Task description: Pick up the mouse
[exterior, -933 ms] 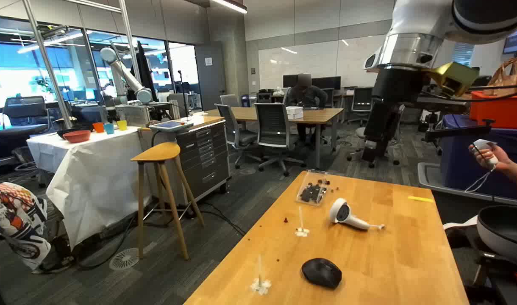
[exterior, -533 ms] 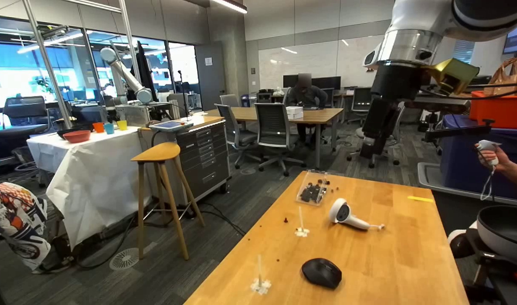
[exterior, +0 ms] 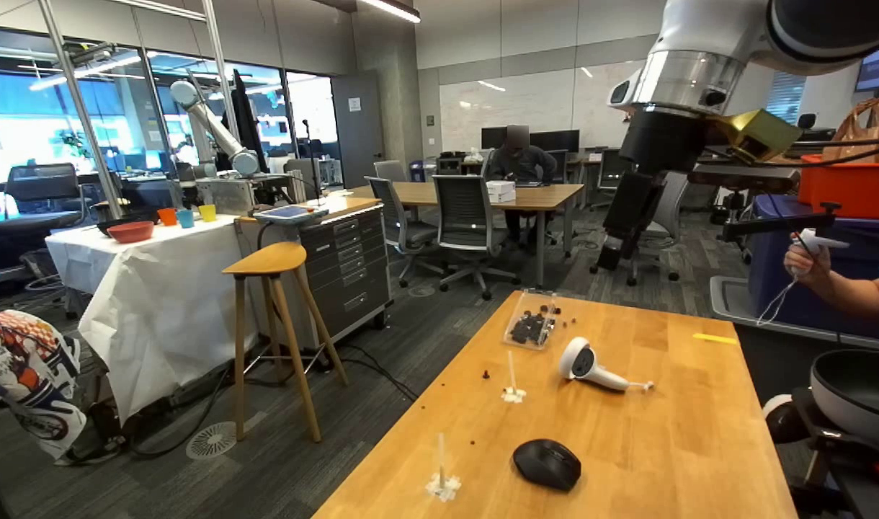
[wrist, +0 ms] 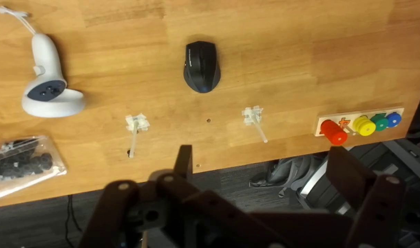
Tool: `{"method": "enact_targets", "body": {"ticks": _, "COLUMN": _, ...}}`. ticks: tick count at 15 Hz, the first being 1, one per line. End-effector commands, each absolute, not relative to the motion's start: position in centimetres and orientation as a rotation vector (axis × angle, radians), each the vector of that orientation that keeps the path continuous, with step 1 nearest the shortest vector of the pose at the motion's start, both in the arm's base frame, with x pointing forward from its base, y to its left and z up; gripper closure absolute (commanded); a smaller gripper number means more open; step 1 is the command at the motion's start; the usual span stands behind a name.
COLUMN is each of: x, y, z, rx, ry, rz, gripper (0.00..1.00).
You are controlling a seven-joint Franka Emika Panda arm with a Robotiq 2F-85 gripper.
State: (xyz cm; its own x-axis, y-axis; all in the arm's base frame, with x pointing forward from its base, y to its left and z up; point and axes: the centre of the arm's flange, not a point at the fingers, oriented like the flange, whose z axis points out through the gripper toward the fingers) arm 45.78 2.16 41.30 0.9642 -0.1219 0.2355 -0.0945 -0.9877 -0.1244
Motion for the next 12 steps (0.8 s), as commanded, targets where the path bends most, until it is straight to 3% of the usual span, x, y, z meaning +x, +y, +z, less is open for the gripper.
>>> {"method": "enact_targets", "body": {"ticks": 1, "x": 48.8, "y": 4.3, "z": 40.4, "rx": -3.071, "ry": 0.105, "rz": -0.471, "gripper": 0.00}}
{"method": "enact_targets", "body": {"ticks": 7, "x": 50.9, "y": 5.9, "z": 36.1, "rx": -3.116, "ry": 0.018, "rz": -0.571, "gripper": 0.01}}
{"method": "enact_targets", "body": {"ticks": 8, "x": 51.0, "y": 6.1, "z": 35.3, "rx": -3.127, "ry": -0.002, "rz": -0.564, "gripper": 0.25}}
{"method": "enact_targets", "body": {"ticks": 10, "x": 51.3, "y": 6.3, "z": 33.5, "rx": -3.148, "ry": -0.017, "rz": -0.552, "gripper": 0.30}}
{"method": "enact_targets", "body": {"ticks": 12, "x": 51.4, "y": 6.4, "z": 31.7, "rx": -3.161, "ry": -0.019, "rz": -0.526, "gripper": 0.48}}
